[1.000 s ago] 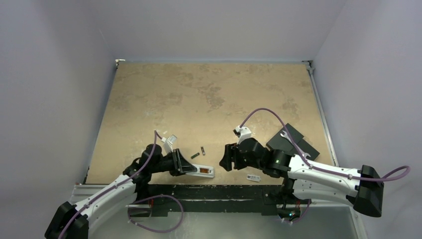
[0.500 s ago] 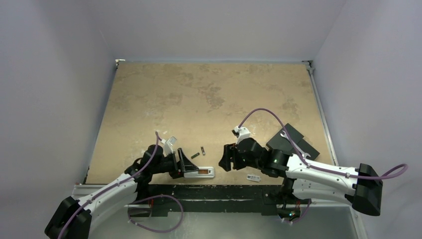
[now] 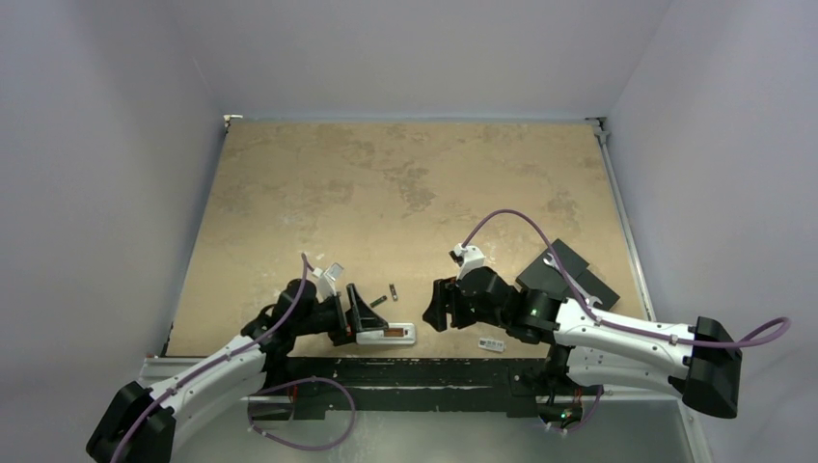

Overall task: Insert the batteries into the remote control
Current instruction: Place the remote control at the center of the board.

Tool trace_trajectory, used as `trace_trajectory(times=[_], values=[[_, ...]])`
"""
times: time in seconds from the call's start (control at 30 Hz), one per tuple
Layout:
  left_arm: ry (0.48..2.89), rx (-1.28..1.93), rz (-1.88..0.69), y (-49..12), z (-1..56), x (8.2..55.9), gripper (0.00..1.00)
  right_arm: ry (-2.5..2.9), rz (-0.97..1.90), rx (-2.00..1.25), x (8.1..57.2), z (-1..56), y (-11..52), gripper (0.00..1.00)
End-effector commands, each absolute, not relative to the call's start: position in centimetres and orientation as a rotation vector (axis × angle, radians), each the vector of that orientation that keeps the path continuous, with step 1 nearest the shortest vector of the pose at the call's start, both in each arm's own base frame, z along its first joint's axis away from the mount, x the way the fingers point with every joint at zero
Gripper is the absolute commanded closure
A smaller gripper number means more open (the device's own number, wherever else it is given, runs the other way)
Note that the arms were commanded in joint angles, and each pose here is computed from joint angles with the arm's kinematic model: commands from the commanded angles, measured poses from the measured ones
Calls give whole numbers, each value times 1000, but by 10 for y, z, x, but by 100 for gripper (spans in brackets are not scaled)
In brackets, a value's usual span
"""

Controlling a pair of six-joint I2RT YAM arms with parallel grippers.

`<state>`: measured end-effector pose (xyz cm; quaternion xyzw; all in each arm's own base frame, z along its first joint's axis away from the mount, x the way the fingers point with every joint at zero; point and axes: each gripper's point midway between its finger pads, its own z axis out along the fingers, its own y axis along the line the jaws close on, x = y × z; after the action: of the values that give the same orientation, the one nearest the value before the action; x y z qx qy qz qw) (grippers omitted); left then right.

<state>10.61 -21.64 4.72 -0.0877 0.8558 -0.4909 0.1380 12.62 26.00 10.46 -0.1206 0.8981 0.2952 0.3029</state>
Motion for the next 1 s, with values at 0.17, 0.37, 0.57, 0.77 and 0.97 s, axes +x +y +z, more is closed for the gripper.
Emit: trace_trajectory(times=[0.17, 0.37, 0.57, 0.77, 0.97], values=[[2512, -214, -1254, -213, 51, 113, 1, 2356, 791, -332, 129, 102, 265, 31], [2531, -175, -1181, -217, 57, 116, 1, 2357, 783, -332, 130, 100, 266, 31], [2561, -158, -1107, -217, 56, 116, 1, 2358, 761, -324, 132, 98, 262, 30], [2573, -147, -1059, -220, 58, 117, 1, 2357, 733, -307, 135, 97, 259, 30], [2574, -128, -1059, -229, 62, 115, 1, 2361, 715, -297, 136, 94, 257, 29]])
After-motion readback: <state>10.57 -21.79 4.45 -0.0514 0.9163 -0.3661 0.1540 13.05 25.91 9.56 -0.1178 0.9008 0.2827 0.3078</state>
